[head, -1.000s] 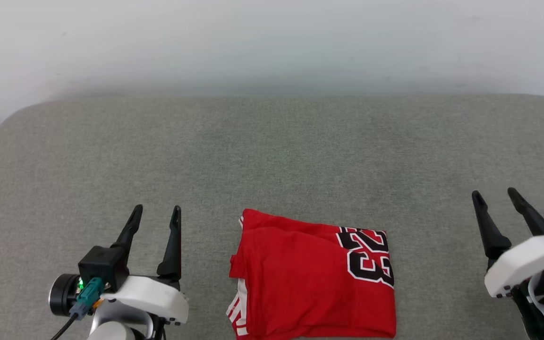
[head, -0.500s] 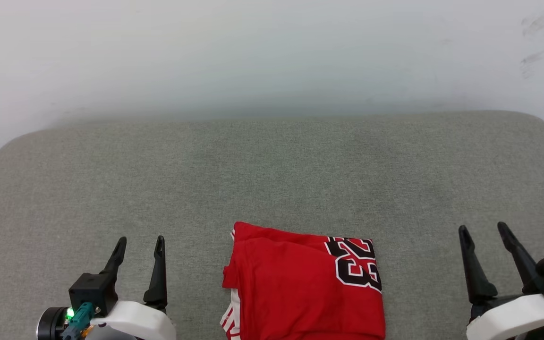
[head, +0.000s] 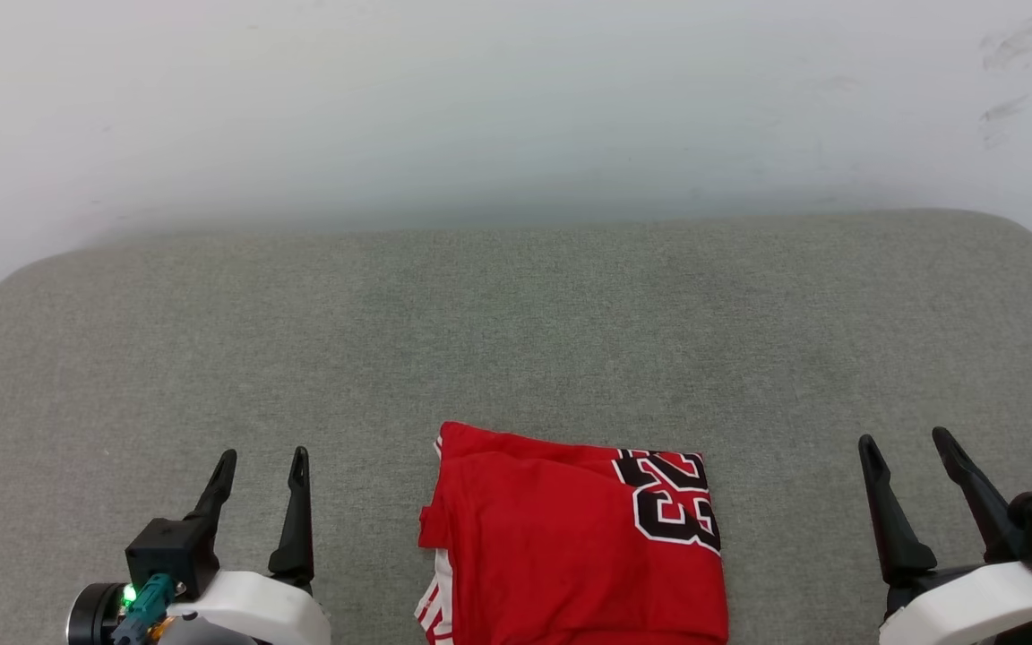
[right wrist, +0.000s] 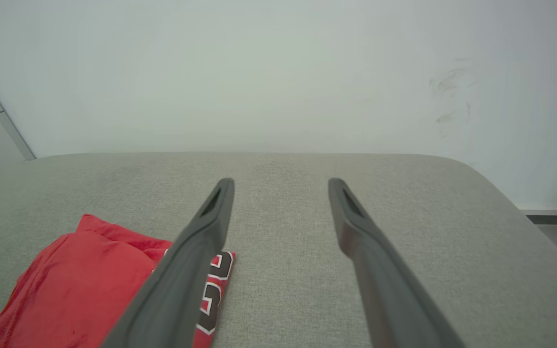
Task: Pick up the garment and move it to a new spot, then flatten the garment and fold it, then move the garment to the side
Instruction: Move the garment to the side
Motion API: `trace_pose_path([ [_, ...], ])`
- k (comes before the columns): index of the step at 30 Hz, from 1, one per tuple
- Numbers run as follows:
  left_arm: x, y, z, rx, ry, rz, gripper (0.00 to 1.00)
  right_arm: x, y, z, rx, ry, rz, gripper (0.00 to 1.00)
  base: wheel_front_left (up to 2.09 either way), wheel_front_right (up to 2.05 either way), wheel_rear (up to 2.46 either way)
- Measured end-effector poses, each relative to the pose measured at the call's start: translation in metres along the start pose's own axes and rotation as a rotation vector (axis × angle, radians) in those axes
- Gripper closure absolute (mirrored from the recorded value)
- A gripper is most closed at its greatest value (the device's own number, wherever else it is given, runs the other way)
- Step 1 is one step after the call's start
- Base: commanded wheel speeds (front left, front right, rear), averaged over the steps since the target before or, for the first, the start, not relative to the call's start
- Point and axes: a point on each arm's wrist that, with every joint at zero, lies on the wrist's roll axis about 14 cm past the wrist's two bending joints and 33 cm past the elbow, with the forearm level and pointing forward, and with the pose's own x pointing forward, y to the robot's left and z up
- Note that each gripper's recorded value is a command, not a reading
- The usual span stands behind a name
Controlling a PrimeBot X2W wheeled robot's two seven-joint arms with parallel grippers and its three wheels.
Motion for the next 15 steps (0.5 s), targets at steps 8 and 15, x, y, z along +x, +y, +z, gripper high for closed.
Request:
trace_pose_path([
  [8, 0.000, 0.004, 0.002, -0.007, -0.009, 0.017, 0.00, -0.003, -0.010, -0.032, 0.101, 0.148, -0.036, 0.00, 0.00, 0.00, 0.00],
  [15, 0.001, 0.011, 0.008, -0.009, -0.031, 0.043, 0.00, -0.012, -0.040, -0.109, 0.379, 0.497, -0.112, 0.00, 0.00, 0.00, 0.00],
])
